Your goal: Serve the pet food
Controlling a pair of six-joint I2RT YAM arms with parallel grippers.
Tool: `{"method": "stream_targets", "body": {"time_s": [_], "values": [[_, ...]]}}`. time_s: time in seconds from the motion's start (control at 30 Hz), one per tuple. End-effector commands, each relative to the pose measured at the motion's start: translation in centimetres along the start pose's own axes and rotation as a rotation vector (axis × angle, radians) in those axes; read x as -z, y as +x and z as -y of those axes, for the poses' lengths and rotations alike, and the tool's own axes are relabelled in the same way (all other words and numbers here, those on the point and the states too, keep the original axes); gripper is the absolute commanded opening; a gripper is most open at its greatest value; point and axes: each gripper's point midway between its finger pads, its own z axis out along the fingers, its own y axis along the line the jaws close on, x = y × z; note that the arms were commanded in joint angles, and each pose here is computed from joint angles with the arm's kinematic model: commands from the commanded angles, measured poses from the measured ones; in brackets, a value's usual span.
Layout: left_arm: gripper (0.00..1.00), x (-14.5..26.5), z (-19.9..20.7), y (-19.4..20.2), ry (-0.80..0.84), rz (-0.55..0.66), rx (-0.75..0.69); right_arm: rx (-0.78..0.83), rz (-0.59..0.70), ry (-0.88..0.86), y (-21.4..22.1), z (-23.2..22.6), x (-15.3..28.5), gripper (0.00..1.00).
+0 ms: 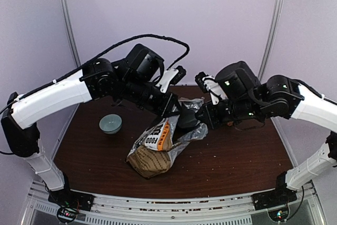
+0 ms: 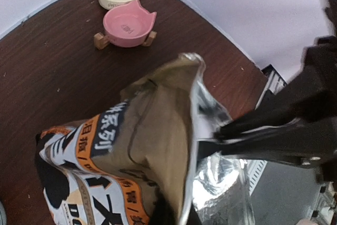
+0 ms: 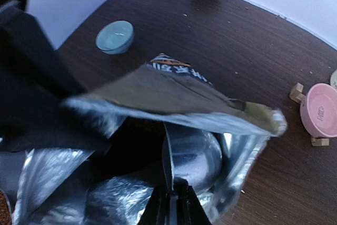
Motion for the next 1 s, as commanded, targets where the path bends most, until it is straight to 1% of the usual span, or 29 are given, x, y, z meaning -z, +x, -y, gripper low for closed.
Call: {"method": "stream_targets", "body": {"time_s": [0.0, 0.03, 0.1, 0.13, 0.2, 0.23, 0.33, 0.4, 0.5, 0.57, 0.6, 0.63, 0.67, 0.7, 0.73, 0.8, 0.87, 0.93, 0.97], "values": [[0.24, 1.1, 5.5, -4.1, 0.178, 0.188, -0.056, -0.045, -0.096, 0.275, 3.3, 4.6, -2.3, 0.0], [0.36, 1.2, 5.4, -3.9, 0.158, 0.196, -0.054, -0.052, -0.107, 0.281, 3.9, 4.7, -2.9, 0.0], [0.52, 2.2, 3.9, -3.4, 0.09, 0.222, -0.028, -0.069, -0.125, 0.283, 5.0, 5.0, -3.8, 0.0], [0.62, 2.9, 2.7, -3.0, 0.042, 0.241, 0.004, -0.077, -0.131, 0.288, 5.5, 5.3, -4.0, 0.0], [0.72, 4.0, -0.1, -1.6, -0.034, 0.26, 0.065, -0.089, -0.142, 0.284, 6.4, 5.6, -4.5, 0.0], [0.74, 4.6, -1.7, -1.0, -0.051, 0.272, 0.112, -0.095, -0.148, 0.273, 6.9, 5.7, -4.7, 0.0], [0.77, 3.8, -6.5, 3.0, -0.064, 0.253, 0.259, -0.107, -0.164, 0.252, 7.9, 5.8, -5.5, 0.0], [0.77, 2.4, -10.2, 6.7, -0.085, 0.223, 0.379, -0.105, -0.171, 0.25, 8.4, 6.0, -6.0, 0.0], [0.77, 0.5, -14.5, 12.3, -0.124, 0.172, 0.519, -0.103, -0.196, 0.247, 9.3, 6.4, -7.0, 0.0], [0.77, -0.5, -16.1, 14.8, -0.146, 0.149, 0.57, -0.09, -0.221, 0.238, 10.0, 6.2, -7.9, 0.0], [0.74, -1.1, -16.5, 15.6, -0.146, 0.139, 0.588, -0.086, -0.235, 0.224, 10.4, 5.9, -8.4, 0.0], [0.69, -1.7, -16.6, 16.3, -0.131, 0.123, 0.599, -0.082, -0.254, 0.21, 10.9, 5.6, -9.0, 0.0], [0.63, -2.4, -16.8, 17.0, -0.132, 0.105, 0.605, -0.081, -0.269, 0.188, 11.2, 5.2, -9.4, 0.0], [0.53, -2.9, -17.0, 17.6, -0.139, 0.085, 0.614, -0.08, -0.282, 0.166, 11.4, 4.7, -9.8, 0.0], [0.45, -3.3, -17.3, 18.3, -0.153, 0.062, 0.622, -0.08, -0.293, 0.141, 11.6, 4.2, -10.1, 0.0], [0.35, -4.0, -17.7, 19.4, -0.17, 0.029, 0.623, -0.074, -0.313, 0.103, 11.8, 3.4, -10.6, 0.0], [0.3, -4.4, -17.6, 19.7, -0.152, 0.024, 0.616, -0.068, -0.336, 0.061, 12.2, 2.6, -11.1, 0.0], [0.29, -5.0, -17.3, 19.9, -0.125, 0.017, 0.611, -0.056, -0.368, 0.004, 12.7, 1.5, -11.5, 0.0], [0.25, -5.3, -17.0, 19.8, -0.105, 0.017, 0.61, -0.054, -0.382, -0.025, 12.9, 1.0, -11.7, 0.0]]}}
